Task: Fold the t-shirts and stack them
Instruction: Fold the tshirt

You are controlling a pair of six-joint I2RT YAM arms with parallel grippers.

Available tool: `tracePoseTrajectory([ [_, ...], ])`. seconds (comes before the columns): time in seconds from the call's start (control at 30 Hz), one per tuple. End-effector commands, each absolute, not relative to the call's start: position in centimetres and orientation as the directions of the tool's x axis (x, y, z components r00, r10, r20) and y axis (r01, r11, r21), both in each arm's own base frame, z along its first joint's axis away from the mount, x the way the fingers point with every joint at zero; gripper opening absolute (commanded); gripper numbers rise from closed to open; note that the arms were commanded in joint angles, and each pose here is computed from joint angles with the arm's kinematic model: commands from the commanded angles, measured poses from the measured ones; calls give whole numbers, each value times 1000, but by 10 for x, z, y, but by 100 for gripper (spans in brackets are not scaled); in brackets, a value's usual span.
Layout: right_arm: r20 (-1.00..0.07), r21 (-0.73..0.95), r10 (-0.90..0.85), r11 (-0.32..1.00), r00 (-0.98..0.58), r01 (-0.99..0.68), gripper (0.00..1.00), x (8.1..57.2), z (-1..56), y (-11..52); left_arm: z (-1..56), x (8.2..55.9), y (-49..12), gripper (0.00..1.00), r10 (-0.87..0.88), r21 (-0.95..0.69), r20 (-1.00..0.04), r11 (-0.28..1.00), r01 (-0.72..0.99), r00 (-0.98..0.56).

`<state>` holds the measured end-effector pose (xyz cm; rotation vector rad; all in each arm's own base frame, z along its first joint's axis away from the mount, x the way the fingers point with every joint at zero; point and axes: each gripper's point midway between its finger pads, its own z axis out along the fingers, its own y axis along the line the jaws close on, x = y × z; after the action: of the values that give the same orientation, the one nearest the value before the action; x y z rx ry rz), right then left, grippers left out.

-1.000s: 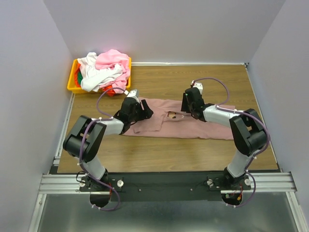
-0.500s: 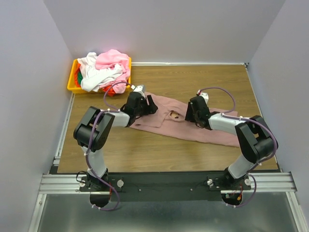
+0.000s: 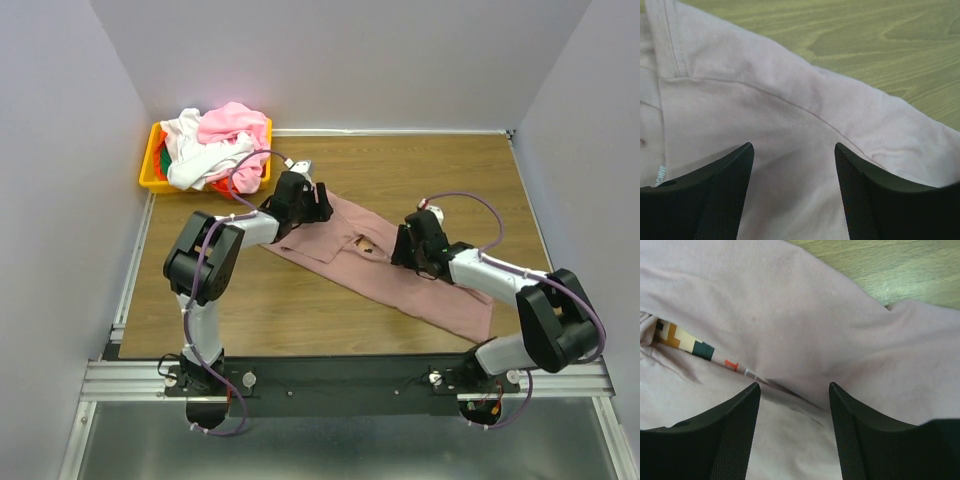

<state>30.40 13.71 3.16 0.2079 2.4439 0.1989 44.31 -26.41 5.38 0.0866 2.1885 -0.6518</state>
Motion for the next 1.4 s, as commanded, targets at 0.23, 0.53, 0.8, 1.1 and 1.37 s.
tracePoseTrajectory([
  [0.23, -654, 117, 136, 990, -744, 78, 77, 297, 46, 119, 95, 399, -249, 75, -202, -400, -776, 890, 219, -597],
  [0.53, -596, 122, 119, 991, -794, 57, 81, 293, 26, 128, 53, 363, -270, 75, -193, -476, -699, 844, 246, -689],
  [0.8, -511, 195, 123, 980, -851, 24, 81, 275, 10, 143, 32, 371, -276, 75, -165, -461, -685, 852, 247, -709],
  [1.1, -463, 311, 133, 950, -876, -20, 81, 254, 16, 160, 32, 411, -285, 75, -98, -405, -703, 869, 283, -705],
  [1.37, -453, 358, 152, 933, -878, -23, 81, 247, 22, 167, 41, 453, -276, 75, -83, -373, -719, 884, 282, -690],
])
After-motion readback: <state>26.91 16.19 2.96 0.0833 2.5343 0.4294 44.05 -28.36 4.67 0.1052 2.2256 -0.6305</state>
